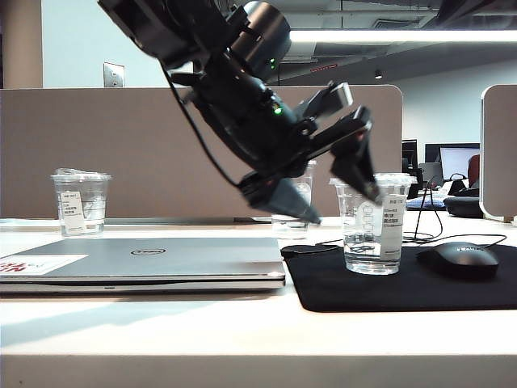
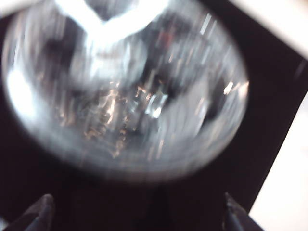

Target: Pick up the coffee cup on the middle and place it on the right side of the laptop.

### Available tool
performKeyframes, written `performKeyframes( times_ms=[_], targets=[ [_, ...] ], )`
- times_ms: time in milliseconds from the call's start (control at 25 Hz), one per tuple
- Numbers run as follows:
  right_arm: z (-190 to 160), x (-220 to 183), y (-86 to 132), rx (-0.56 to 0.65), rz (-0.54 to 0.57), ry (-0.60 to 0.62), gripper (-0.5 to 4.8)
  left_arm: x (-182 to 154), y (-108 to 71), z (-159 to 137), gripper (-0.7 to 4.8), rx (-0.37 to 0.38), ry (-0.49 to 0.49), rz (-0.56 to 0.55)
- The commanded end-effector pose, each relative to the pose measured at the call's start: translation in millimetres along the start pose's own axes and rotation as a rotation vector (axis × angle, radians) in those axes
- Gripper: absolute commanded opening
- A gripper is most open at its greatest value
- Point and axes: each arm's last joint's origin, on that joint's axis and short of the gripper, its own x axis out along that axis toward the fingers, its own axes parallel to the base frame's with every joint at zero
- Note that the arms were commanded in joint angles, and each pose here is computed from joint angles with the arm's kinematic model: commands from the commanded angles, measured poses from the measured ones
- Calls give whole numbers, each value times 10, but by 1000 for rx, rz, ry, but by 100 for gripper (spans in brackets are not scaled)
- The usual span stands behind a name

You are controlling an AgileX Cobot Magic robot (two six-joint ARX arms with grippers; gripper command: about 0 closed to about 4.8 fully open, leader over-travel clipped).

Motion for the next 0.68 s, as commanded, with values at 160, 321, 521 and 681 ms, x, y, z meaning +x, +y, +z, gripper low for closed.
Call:
performKeyframes(
  times_ms=[160,321,521,681],
  targets=[
    [109,-160,10,-8,-9,-55,-5,-244,-49,-1,264,-6,91,37],
    [149,-362,35,-7,-5,-53,-5,-633,-130,149,57,0,47,56],
    [146,-553,66,26,8,-19,-5,-1202,-281,352,34,34,-105,93],
    [72,-698,101,85,20,72,-5,-1726,-435,445,-5,64,-239,132]
  ],
)
